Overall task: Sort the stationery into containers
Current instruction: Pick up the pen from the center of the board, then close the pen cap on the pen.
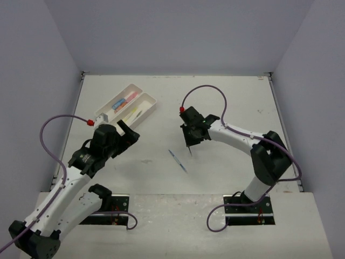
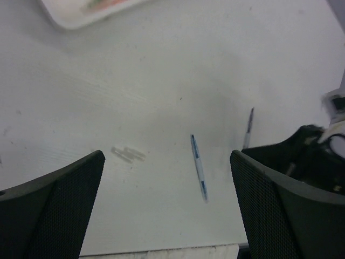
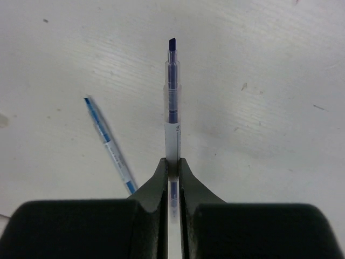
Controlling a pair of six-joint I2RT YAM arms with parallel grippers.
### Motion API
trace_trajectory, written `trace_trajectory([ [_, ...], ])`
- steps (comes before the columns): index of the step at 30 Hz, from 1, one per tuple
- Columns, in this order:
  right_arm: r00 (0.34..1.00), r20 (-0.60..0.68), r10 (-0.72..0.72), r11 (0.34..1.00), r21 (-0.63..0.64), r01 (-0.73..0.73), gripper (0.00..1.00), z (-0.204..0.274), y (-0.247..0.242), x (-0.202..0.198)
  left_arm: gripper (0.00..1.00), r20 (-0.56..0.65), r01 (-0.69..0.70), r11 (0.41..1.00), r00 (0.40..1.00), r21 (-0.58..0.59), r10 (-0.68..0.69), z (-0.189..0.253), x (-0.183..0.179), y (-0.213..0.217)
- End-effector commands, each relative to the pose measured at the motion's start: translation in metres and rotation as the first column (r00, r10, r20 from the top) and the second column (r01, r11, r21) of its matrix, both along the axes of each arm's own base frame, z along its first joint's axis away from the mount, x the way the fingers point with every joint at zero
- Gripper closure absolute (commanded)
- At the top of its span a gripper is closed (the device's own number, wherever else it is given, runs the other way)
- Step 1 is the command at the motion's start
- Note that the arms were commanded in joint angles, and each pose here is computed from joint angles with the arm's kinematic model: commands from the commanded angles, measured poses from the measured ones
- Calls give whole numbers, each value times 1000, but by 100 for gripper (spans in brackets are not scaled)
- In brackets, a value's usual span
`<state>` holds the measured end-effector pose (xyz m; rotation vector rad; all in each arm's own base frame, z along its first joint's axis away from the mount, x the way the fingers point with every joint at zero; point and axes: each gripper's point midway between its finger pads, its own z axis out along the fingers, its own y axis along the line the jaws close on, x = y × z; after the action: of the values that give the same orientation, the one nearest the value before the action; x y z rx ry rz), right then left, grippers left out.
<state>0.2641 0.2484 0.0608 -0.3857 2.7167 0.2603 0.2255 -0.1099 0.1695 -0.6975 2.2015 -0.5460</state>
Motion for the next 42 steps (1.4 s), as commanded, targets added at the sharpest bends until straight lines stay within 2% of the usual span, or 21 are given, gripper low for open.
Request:
trace_trajectory([
  [1, 991, 133, -21, 994, 106, 7, 100, 45, -1, 24, 0, -168, -117, 992, 980, -35, 110, -52, -8, -33],
  [3, 990, 140, -6, 994, 106, -9, 100, 47, -5, 28, 0, -211, -146, 988, 966, 41, 151, -68, -14, -42],
  [6, 988, 154, 12, 994, 105, -29, 100, 48, -8, 30, 1, -329, -197, 962, 910, 191, 252, -89, -19, -36],
  [9, 987, 159, 29, 993, 106, -46, 100, 44, -9, 29, 4, -413, -178, 929, 857, 324, 308, -106, -29, -30],
  [13, 985, 170, 33, 991, 123, -55, 100, 42, -9, 27, 13, -427, -171, 927, 849, 333, 310, -117, -29, -38],
  [16, 986, 160, 48, 988, 138, -71, 100, 39, -6, 24, 28, -432, -170, 925, 845, 340, 314, -122, -29, -39],
  [20, 989, 132, 74, 984, 150, -94, 100, 31, -2, 20, 32, -447, -149, 922, 840, 358, 309, -126, -31, -40],
  [22, 989, 122, 81, 984, 150, -99, 100, 28, 0, 20, 37, -443, -144, 921, 842, 362, 307, -128, -32, -40],
  [24, 989, 122, 82, 983, 151, -100, 100, 29, 0, 20, 46, -439, -140, 921, 846, 363, 302, -132, -31, -39],
  [34, 987, 128, 93, 982, 155, -113, 100, 29, -1, 17, 51, -422, -122, 919, 860, 376, 286, -138, -26, -39],
  [38, 987, 127, 99, 980, 157, -119, 100, 29, 0, 17, 61, -401, -121, 916, 871, 383, 283, -140, -23, -37],
  [42, 984, 131, 123, 974, 173, -145, 100, 30, 3, 15, 61, -397, -97, 916, 880, 390, 262, -142, -18, -40],
])
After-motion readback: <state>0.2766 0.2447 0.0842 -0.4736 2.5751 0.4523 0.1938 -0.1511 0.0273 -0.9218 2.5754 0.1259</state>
